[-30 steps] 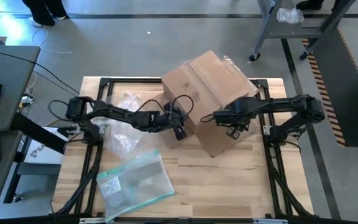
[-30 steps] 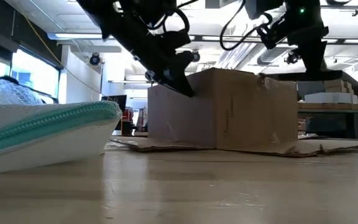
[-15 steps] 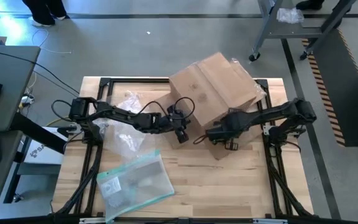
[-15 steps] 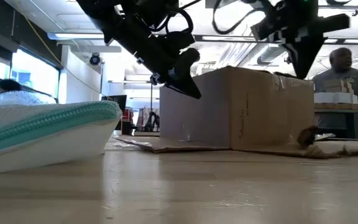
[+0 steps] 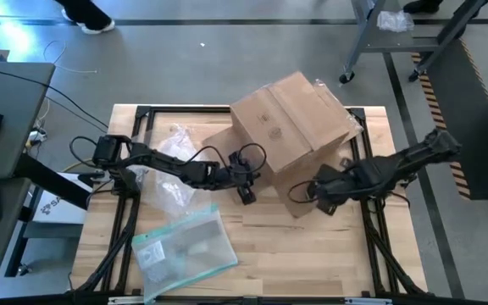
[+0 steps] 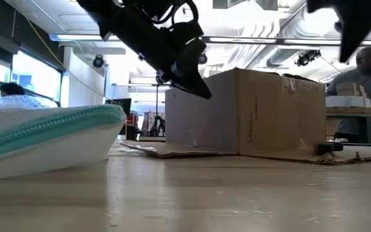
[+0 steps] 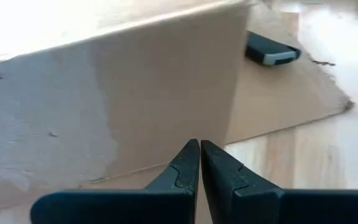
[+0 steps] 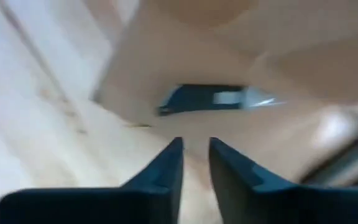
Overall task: Unpack boxes
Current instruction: Break down cardboard box until it is fully flat
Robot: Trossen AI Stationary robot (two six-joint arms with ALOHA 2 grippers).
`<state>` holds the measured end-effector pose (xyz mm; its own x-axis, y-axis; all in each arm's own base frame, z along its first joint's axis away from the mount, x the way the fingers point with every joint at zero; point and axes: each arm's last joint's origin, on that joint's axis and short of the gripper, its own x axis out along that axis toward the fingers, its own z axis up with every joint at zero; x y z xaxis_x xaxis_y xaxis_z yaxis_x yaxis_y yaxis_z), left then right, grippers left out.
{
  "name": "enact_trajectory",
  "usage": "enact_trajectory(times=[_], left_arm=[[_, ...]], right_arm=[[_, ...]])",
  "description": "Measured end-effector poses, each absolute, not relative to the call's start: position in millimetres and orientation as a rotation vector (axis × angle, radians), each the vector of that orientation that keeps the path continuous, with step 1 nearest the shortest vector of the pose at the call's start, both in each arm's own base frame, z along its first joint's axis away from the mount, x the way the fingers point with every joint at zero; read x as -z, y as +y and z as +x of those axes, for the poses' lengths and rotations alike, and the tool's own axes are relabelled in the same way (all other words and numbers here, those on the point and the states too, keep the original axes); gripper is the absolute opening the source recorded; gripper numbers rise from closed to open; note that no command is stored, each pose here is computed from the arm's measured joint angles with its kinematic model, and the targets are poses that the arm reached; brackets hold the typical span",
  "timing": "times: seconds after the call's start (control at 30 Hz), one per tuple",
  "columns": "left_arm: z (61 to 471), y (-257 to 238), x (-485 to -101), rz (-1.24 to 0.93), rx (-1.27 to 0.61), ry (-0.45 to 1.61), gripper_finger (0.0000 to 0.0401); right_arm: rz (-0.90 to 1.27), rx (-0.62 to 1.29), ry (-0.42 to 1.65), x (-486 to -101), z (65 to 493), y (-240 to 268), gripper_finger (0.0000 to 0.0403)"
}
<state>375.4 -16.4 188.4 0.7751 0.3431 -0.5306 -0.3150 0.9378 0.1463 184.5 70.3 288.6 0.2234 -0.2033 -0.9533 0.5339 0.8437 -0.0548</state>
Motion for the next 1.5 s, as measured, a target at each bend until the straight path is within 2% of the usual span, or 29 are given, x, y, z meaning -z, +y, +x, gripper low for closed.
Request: enact_trajectory(times=[0.17, 0.3, 0.4, 0.5, 0.7, 0.93, 1.07, 1.27, 1.3, 1.5], left_arm=[[375.6, -18.7, -189.2, 0.055, -0.366, 0.573, 0.0], [375.6, -18.7, -189.5, 0.055, -0.366, 0.573, 0.0], [376.1, -18.8, -190.2, 0.053, -0.366, 0.564, 0.0], [376.1, -18.6, -190.4, 0.052, -0.366, 0.563, 0.0], [376.1, -18.6, -190.5, 0.052, -0.367, 0.561, 0.0], [376.3, -18.6, -190.7, 0.035, -0.371, 0.556, 0.0], [376.2, -19.7, -190.6, 0.029, -0.369, 0.555, 0.0], [375.7, -27.5, -190.6, 0.033, -0.349, 0.554, 0.0], [375.5, -30.0, -190.6, 0.035, -0.342, 0.554, 0.0], [374.2, -49.0, -191.3, 0.041, -0.273, 0.557, 0.0]], right_arm=[[0.529, 0.468, 1.146, -244.0, 175.4, 81.1, 0.0198], [0.72, 0.585, 1.14, -203.2, 174.0, 76.8, 0.0303], [0.807, 0.718, 1.139, -176.4, 172.2, 69.8, 0.0343], [0.817, 0.801, 1.061, -164.4, 175.3, 65.2, 0.0353], [0.789, 0.935, 0.962, -157.8, 184.3, 49.3, 0.0352], [0.722, 0.984, 1.096, -135.6, 196.5, 31.8, 0.0333], [0.701, 0.941, 1.185, -128.1, 200.4, 31.6, 0.028], [0.682, 0.832, 1.233, -134.0, 198.2, 45.3, 0.0124], [0.67, 0.815, 1.24, -136.4, 196.2, 48.4, 0.011], [0.671, 0.663, 1.198, -161.6, 185.9, 72.8, 0.0093]])
